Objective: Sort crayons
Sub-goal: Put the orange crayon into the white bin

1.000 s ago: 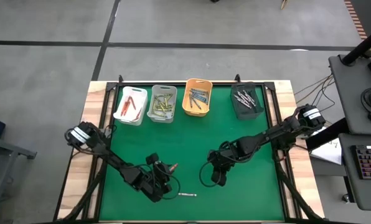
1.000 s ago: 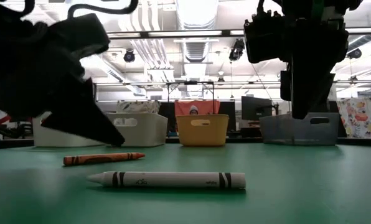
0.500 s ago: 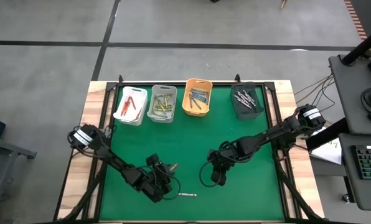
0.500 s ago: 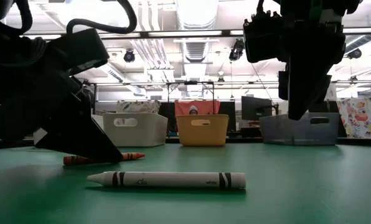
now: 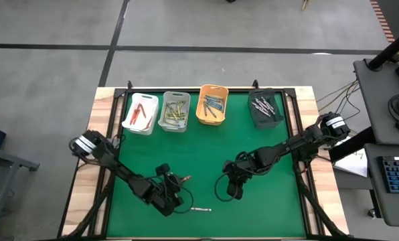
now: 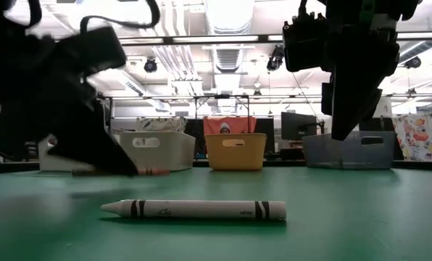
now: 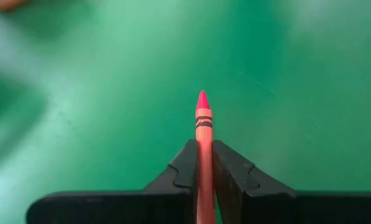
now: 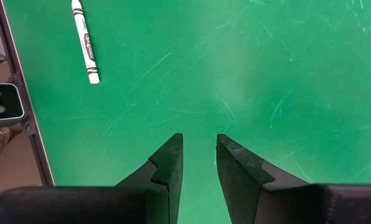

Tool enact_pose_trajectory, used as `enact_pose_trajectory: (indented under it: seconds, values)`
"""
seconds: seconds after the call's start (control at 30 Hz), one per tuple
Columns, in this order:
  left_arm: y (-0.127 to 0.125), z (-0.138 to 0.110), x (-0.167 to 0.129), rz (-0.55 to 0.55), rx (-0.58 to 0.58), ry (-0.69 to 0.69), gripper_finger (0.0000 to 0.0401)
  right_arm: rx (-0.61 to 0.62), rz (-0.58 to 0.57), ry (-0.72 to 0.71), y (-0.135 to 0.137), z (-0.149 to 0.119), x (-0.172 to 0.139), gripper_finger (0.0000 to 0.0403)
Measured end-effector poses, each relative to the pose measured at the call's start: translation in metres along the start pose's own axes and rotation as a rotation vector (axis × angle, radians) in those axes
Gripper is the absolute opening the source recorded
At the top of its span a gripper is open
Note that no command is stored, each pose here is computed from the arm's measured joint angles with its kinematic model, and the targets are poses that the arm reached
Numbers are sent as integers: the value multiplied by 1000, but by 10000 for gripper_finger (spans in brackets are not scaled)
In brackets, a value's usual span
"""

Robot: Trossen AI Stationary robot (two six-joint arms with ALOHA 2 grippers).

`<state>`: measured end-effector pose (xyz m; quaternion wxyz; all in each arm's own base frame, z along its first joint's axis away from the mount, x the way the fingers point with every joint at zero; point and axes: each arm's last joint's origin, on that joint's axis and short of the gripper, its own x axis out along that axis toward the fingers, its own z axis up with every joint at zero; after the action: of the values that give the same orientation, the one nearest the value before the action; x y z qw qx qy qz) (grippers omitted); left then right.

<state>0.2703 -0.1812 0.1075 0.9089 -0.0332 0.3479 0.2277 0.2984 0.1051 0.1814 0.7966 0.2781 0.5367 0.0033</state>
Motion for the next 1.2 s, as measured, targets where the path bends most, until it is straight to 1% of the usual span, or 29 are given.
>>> enact_pose_trajectory:
  seconds: [0.13, 0.27, 0.4, 0.5, 0.63, 0.7, 0.83, 0.97, 1.1, 1.2]
  values:
    - [19, 20, -16, 49, 30, 8, 4, -12, 0, 0, 0, 0, 0, 86]
    - [56, 47, -32, 157, 36, 34, 4, -25, -16, -18, 0, 1, 0, 83]
    - [104, 72, -46, 279, 13, 86, 2, -35, -24, -32, 0, 1, 0, 80]
    - [146, 88, -55, 389, -30, 132, 1, -38, -32, -39, -1, 2, 0, 79]
    - [204, 99, -60, 568, -116, 227, 1, -43, -33, -41, -1, 2, 0, 79]
    - [230, 104, -57, 622, -161, 268, 1, -49, -30, -44, 0, 2, 0, 79]
    - [275, 110, -43, 658, -228, 358, 1, -60, -22, -55, 0, 3, 0, 79]
    - [311, 109, -26, 623, -269, 427, 1, -60, -22, -56, 0, 3, 0, 79]
    - [334, 103, -15, 650, -298, 486, 9, -62, -22, -55, 0, 3, 0, 79]
    - [342, 96, -10, 669, -301, 533, 19, -71, -22, -55, 0, 3, 0, 79]
